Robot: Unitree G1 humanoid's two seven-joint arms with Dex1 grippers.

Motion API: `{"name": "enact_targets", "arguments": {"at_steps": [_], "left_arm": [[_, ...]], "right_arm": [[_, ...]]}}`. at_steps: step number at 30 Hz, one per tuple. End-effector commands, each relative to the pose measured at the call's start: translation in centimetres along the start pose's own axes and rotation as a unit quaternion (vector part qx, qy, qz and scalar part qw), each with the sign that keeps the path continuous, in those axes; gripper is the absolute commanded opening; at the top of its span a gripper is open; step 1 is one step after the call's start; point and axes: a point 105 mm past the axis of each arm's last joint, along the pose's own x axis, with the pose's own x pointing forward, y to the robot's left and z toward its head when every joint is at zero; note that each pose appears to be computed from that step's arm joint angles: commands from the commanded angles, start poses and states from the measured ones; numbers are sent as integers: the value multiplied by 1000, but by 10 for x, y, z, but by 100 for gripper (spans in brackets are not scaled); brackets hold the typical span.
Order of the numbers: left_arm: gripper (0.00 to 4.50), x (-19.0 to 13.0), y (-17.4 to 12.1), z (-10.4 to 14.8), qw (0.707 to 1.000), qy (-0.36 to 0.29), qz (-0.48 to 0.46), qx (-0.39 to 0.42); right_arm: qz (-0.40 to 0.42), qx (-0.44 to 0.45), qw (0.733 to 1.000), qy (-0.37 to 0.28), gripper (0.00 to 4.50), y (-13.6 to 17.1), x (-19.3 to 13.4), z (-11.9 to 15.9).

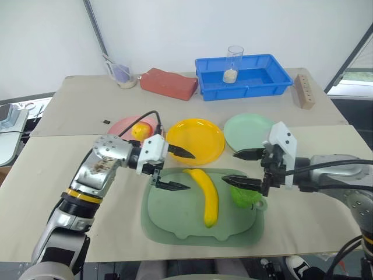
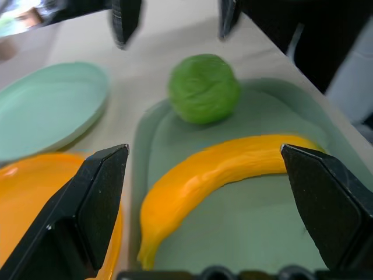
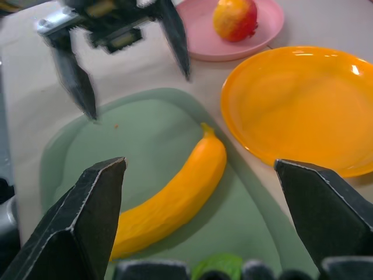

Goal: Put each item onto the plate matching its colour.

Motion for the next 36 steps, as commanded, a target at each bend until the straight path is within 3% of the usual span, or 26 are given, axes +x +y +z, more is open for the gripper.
{"name": "enact_targets", "arguments": {"at_steps": [1, 11, 28, 31, 36], "left_arm": [[446, 13, 6, -9, 999, 7, -27, 25], [446, 51, -8, -28, 990, 13, -131, 43], [446, 64, -7, -53, 975, 78, -183, 97], [366, 63, -3, -50, 976, 72, -177, 104], [137, 61, 2, -46, 978, 65, -165, 110]], "right_arm": [[-8, -20, 1000, -17, 450, 0, -18, 13], [-12, -1, 1000, 0, 450, 26, -38, 8], [-14, 11, 1000, -6, 450, 35, -34, 10], [-13, 10, 1000, -7, 450, 33, -32, 10], [-10, 7, 1000, -10, 450, 30, -29, 11]]}}
